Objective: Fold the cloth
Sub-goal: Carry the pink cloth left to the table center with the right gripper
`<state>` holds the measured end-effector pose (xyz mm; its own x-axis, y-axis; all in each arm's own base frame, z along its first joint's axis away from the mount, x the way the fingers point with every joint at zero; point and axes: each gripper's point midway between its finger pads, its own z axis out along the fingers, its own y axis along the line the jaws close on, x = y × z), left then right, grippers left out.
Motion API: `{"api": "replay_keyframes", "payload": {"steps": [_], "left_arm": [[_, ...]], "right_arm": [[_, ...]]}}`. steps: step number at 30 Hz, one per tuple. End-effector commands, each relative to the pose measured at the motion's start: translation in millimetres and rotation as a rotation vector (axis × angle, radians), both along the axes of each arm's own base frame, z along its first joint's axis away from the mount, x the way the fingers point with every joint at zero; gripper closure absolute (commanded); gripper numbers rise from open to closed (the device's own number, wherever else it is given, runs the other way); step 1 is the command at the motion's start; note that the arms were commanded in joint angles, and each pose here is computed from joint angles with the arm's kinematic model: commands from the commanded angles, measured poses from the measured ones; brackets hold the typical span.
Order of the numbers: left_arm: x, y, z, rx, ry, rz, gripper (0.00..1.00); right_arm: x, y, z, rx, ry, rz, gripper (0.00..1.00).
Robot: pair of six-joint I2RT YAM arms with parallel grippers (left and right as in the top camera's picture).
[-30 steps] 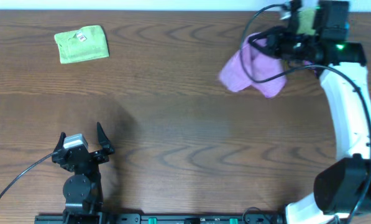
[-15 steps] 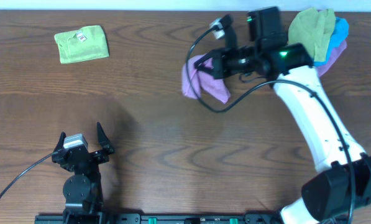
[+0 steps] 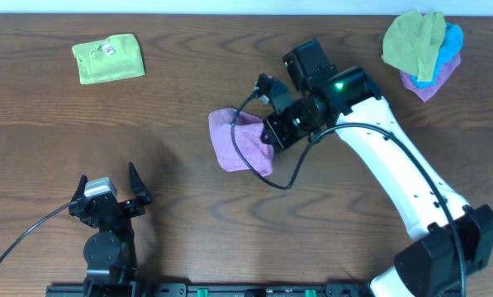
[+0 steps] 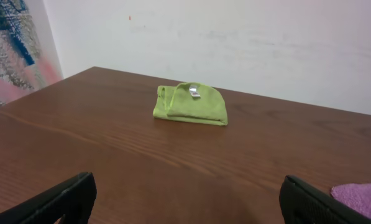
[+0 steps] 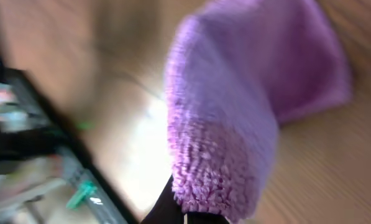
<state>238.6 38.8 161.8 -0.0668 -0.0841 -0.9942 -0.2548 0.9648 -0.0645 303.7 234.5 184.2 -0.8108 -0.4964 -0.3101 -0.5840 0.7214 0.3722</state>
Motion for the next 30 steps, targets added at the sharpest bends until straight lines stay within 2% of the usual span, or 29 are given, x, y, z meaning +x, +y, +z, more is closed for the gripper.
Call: {"api": "replay_keyframes", "payload": {"steps": [1, 5, 7, 9, 13, 16, 18, 22, 26, 30], "left_arm": [[0, 3, -19, 0.017, 0.048, 0.014, 0.05], [0, 3, -19, 0.017, 0.048, 0.014, 0.05], [0, 3, -19, 0.017, 0.048, 0.014, 0.05], [0, 3, -19, 0.017, 0.048, 0.014, 0.05], [0, 3, -19, 0.017, 0.048, 0.014, 0.04], [0, 3, -19, 0.017, 0.048, 0.014, 0.05], [0, 3, -19, 0.017, 0.048, 0.014, 0.05], [0, 3, -19, 0.017, 0.048, 0.014, 0.05], [0, 3, -19, 0.017, 0.048, 0.014, 0.05], [0, 3, -19, 0.017, 0.048, 0.014, 0.05]], "right_arm": [[3, -19, -5, -0.139, -0.079, 0.038, 0.99], [-11, 3, 3, -0.019, -0.041, 0.112, 0.99], [-38, 32, 16, 0.136, -0.022, 0.292, 0.99], [-63, 44, 23, 0.207, -0.003, 0.43, 0.98], [-106, 42, 17, 0.155, 0.068, 0.587, 0.99], [-127, 23, 4, -0.013, 0.128, 0.623, 0.98], [-126, 17, -2, -0.093, 0.135, 0.583, 0.98], [-124, 21, -3, -0.096, 0.117, 0.574, 0.99], [-92, 45, -2, -0.052, 0.02, 0.431, 0.98], [-50, 76, 11, 0.042, -0.186, 0.406, 0.99]]}}
